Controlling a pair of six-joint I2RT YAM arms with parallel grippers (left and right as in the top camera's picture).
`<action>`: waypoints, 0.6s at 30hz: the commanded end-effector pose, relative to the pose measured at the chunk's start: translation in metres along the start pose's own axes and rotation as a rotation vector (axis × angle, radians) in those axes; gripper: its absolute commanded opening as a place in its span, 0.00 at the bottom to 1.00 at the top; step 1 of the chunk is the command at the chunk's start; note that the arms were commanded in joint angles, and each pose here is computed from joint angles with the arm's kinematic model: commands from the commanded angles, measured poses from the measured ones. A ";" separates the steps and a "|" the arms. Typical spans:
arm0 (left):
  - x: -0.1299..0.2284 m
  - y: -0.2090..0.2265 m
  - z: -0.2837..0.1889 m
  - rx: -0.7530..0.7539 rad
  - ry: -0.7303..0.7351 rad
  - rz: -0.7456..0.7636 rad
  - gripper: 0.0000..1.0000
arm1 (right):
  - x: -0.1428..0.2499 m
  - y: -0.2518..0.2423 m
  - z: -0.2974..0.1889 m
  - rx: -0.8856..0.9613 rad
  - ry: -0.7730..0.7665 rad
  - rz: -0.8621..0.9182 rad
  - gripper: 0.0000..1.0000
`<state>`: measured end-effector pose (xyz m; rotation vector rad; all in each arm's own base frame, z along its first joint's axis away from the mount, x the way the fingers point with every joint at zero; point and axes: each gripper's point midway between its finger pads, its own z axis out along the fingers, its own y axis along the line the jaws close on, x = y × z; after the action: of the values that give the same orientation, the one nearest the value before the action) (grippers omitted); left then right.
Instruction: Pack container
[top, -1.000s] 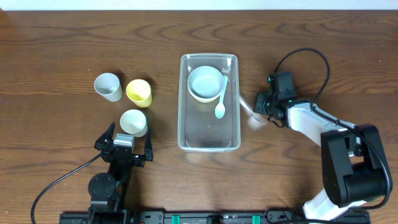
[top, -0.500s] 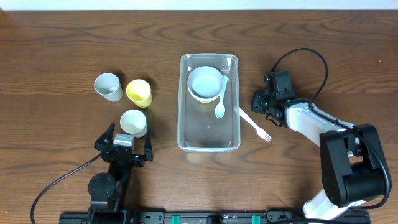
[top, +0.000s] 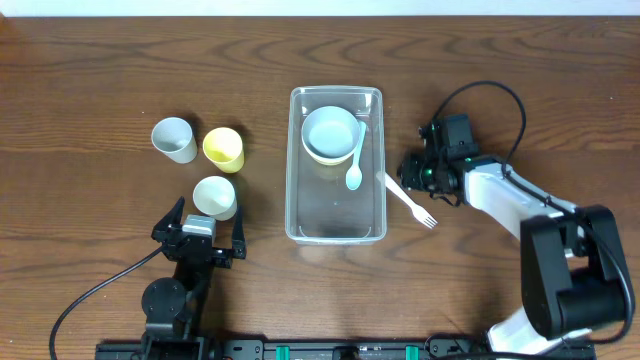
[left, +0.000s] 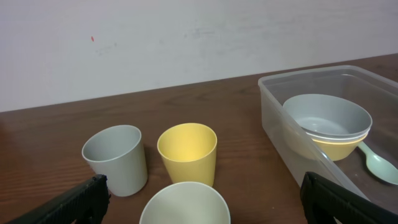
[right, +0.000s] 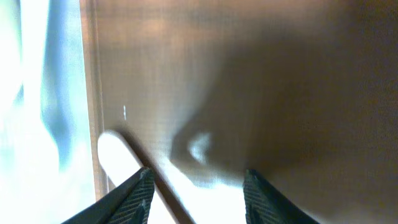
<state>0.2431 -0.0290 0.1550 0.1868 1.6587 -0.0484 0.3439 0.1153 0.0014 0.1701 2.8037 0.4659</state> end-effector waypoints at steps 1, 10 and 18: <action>0.016 -0.002 0.001 0.009 0.046 0.000 0.98 | 0.042 -0.019 -0.003 0.067 0.106 0.017 0.56; 0.016 -0.002 0.001 0.009 0.046 0.000 0.98 | 0.048 -0.031 -0.079 0.202 0.047 -0.103 0.87; 0.016 -0.002 0.001 0.009 0.046 0.000 0.98 | 0.030 -0.026 -0.072 0.183 -0.004 -0.279 0.99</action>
<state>0.2431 -0.0290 0.1550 0.1865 1.6588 -0.0487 0.2865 0.0755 0.0530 -0.0258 2.8223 0.1974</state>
